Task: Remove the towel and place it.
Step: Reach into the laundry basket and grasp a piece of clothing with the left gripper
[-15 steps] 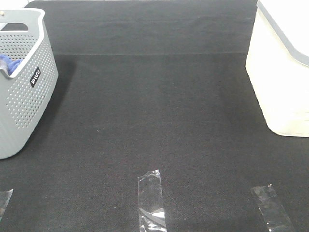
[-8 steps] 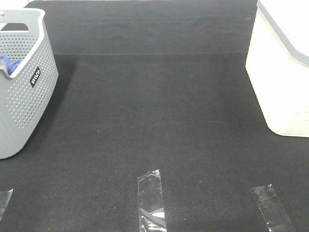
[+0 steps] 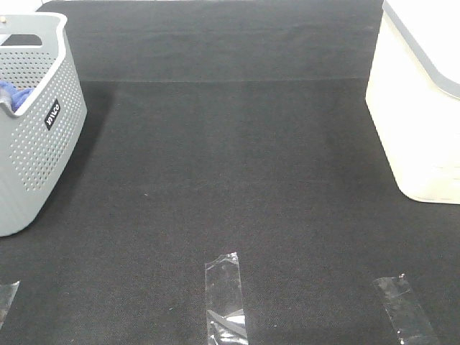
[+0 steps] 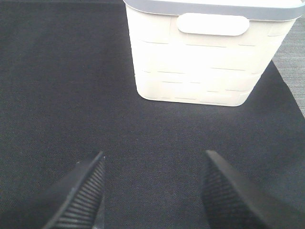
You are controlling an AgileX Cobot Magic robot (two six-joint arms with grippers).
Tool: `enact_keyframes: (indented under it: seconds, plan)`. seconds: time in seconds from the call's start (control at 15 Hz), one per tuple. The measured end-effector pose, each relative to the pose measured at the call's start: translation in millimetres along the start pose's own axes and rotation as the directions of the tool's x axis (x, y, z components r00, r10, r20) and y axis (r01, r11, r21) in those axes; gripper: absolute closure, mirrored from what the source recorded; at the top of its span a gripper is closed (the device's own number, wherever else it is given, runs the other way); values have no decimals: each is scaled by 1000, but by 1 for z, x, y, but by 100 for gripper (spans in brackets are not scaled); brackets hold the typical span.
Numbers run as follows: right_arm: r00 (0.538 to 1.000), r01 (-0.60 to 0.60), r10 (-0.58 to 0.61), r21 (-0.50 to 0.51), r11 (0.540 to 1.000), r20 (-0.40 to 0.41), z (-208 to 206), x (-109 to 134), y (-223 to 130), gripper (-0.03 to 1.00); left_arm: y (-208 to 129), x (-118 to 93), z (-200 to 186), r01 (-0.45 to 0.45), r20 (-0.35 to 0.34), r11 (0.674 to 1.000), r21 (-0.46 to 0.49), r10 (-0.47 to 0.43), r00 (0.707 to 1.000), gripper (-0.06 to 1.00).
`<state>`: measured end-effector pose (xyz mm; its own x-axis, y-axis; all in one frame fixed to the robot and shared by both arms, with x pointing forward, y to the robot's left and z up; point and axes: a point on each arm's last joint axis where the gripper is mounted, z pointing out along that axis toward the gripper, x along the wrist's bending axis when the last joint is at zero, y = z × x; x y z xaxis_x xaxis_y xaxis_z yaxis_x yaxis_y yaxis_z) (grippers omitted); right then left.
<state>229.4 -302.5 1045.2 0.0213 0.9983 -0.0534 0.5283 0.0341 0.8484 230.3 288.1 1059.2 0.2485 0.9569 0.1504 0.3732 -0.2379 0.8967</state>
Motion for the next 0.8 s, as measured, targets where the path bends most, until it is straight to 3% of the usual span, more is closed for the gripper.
enact_keyframes:
  seconds: [0.27, 0.47, 0.6, 0.8]
  plan:
    - [1000, 0, 0, 0, 1000, 0, 0, 0, 0, 40, 27, 13, 16, 34, -55, 996, -82, -39, 998, 25]
    - [1000, 0, 0, 0, 1000, 0, 0, 0, 0, 40, 52, 30, 58, 66, -98, 997, -50, -71, 993, 29]
    - [1000, 0, 0, 0, 1000, 0, 0, 0, 0, 40, 62, 43, 97, 97, -130, 994, 53, -90, 987, 30]
    - [1000, 0, 0, 0, 1000, 0, 0, 0, 0, 40, 86, 66, 168, 172, -181, 953, 248, -129, 975, 30]
